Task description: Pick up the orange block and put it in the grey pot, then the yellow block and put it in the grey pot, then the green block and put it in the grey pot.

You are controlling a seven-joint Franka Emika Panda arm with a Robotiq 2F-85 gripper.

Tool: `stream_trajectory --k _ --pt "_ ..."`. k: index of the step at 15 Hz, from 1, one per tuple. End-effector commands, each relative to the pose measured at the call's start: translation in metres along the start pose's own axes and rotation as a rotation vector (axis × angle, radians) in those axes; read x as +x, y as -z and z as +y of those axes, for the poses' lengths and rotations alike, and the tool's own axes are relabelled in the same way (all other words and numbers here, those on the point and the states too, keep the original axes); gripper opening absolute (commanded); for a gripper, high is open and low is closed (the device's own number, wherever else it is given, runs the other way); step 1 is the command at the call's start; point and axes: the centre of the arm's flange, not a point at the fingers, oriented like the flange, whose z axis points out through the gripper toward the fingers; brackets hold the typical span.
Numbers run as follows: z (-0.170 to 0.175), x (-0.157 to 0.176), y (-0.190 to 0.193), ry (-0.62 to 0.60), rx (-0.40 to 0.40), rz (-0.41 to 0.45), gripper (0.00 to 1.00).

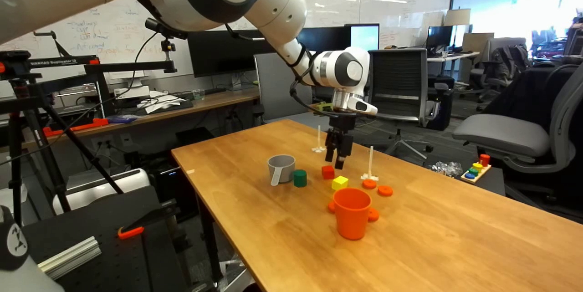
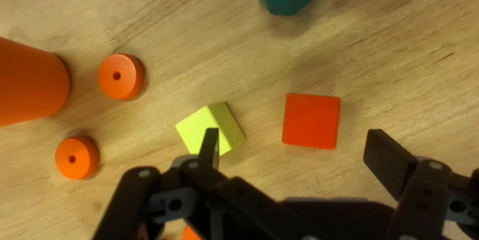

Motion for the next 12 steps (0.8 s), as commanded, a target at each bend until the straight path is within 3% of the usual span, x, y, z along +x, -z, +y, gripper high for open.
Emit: stream_trajectory --k 1,9,10,11,12 --pt "-0.010 -0.006 -0.002 -0.005 -0.010 0.025 1.00" --pt "-0.014 -0.008 -0.022 0.002 -0.024 0.014 1.00" --pt "-0.013 -0.007 -0.024 0.005 -0.029 0.014 0.75" --pt "-0.012 -0.006 -0.026 0.007 -0.032 0.013 0.74" --pt "-0.010 -0.005 -0.026 0.005 -0.032 0.015 0.65"
